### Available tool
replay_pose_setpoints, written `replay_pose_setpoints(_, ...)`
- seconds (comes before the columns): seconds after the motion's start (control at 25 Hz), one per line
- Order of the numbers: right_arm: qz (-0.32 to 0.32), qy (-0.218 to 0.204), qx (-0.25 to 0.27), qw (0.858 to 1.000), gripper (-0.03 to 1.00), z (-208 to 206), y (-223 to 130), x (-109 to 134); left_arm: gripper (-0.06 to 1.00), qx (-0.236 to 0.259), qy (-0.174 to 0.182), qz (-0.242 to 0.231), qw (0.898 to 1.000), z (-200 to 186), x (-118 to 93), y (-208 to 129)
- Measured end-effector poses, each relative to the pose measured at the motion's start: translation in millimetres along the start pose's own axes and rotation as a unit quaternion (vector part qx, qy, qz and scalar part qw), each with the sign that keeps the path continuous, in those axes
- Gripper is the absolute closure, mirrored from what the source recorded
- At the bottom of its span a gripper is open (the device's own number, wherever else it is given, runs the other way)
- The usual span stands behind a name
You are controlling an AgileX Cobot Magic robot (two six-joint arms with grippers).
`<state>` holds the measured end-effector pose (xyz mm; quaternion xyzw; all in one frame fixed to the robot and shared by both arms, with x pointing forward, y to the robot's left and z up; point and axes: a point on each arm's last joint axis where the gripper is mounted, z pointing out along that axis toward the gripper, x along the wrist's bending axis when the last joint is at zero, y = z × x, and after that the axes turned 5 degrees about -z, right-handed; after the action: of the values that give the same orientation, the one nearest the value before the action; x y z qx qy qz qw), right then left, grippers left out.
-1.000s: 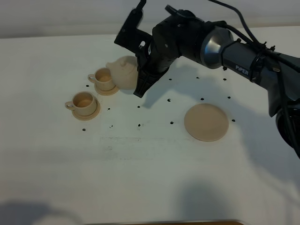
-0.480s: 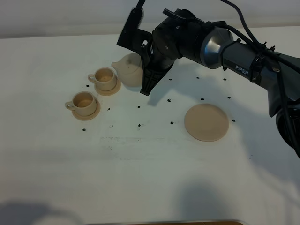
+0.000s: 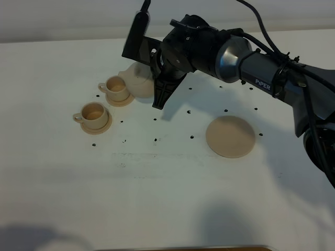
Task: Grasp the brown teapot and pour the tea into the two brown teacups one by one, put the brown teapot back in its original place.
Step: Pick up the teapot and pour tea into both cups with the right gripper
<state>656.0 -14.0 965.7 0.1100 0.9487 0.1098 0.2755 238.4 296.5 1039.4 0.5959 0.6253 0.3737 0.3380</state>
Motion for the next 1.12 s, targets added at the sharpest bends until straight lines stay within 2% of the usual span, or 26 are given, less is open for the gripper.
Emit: replay_pose_setpoints(1.12, -0.085, -0.063, 0.018, 0.994, 0.88, 8, 5, 1, 0.42, 0.0, 0.0, 0.0, 1.0, 0, 0, 0)
